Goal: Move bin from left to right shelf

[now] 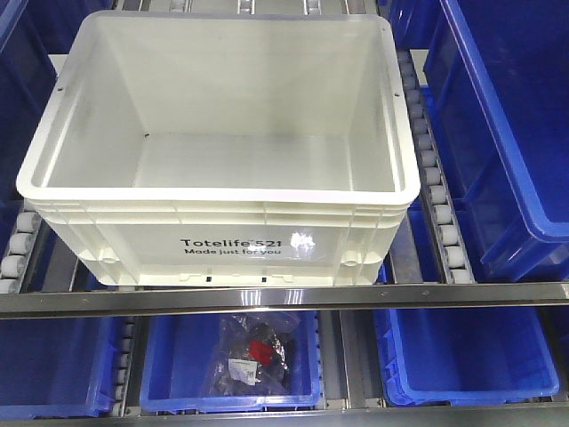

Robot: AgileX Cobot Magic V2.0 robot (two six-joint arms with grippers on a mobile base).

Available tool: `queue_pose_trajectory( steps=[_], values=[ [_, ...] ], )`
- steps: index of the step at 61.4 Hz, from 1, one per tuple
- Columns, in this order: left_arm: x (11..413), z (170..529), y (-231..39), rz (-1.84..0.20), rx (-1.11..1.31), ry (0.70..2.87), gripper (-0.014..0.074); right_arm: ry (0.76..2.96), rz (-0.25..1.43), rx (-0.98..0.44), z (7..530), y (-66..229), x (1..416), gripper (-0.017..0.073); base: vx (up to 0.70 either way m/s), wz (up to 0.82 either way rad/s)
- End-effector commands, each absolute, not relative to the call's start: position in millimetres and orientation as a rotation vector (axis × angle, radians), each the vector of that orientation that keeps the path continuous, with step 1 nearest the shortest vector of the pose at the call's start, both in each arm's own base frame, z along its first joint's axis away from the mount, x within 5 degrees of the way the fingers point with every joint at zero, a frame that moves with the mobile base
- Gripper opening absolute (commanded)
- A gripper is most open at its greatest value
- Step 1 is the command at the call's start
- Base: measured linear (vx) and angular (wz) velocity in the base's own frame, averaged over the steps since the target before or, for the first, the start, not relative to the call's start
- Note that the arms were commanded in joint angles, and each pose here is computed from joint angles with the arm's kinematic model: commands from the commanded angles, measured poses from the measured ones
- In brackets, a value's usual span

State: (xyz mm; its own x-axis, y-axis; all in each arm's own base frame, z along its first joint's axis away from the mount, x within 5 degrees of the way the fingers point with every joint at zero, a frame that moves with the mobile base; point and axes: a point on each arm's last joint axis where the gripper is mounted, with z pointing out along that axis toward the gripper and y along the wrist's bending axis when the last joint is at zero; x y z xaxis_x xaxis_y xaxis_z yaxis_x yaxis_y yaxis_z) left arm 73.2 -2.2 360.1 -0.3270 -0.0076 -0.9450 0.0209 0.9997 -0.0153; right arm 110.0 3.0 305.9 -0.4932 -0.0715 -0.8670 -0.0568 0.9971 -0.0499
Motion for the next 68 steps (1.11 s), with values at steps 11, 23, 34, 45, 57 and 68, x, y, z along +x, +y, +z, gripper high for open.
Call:
queue_pose_trajectory(
  steps=[11,23,34,45,57,68],
  values=[
    [74.8,370.0,-3.1,-0.050,0.004,1.866,0.0283,2.105,-0.003,-0.085,307.3,3.9,127.9,0.0307,0.00,0.00],
    [75.6,373.8,-3.0,-0.049,0.003,1.822,0.0537,2.107,0.001,-0.084,307.1,4.0,128.1,0.0706,0.00,0.00],
    [75.8,375.6,-3.0,-0.049,0.002,1.815,0.0572,2.098,0.056,-0.073,310.8,7.3,128.0,0.0722,0.00,0.00],
    [88.2,392.0,-4.1,-0.014,0.070,1.883,0.0571,2.080,0.148,-0.151,330.0,16.3,129.9,0.0670,0.00,0.00],
    [117.3,398.4,-17.5,-0.093,0.174,1.991,0.0571,2.151,0.292,-0.308,338.9,35.5,149.2,0.0623,0.00,0.00],
    [146.6,387.0,-31.4,-0.121,0.274,2.072,0.0571,2.197,0.368,-0.527,344.6,72.4,178.7,0.0618,0.00,0.00]
  ],
)
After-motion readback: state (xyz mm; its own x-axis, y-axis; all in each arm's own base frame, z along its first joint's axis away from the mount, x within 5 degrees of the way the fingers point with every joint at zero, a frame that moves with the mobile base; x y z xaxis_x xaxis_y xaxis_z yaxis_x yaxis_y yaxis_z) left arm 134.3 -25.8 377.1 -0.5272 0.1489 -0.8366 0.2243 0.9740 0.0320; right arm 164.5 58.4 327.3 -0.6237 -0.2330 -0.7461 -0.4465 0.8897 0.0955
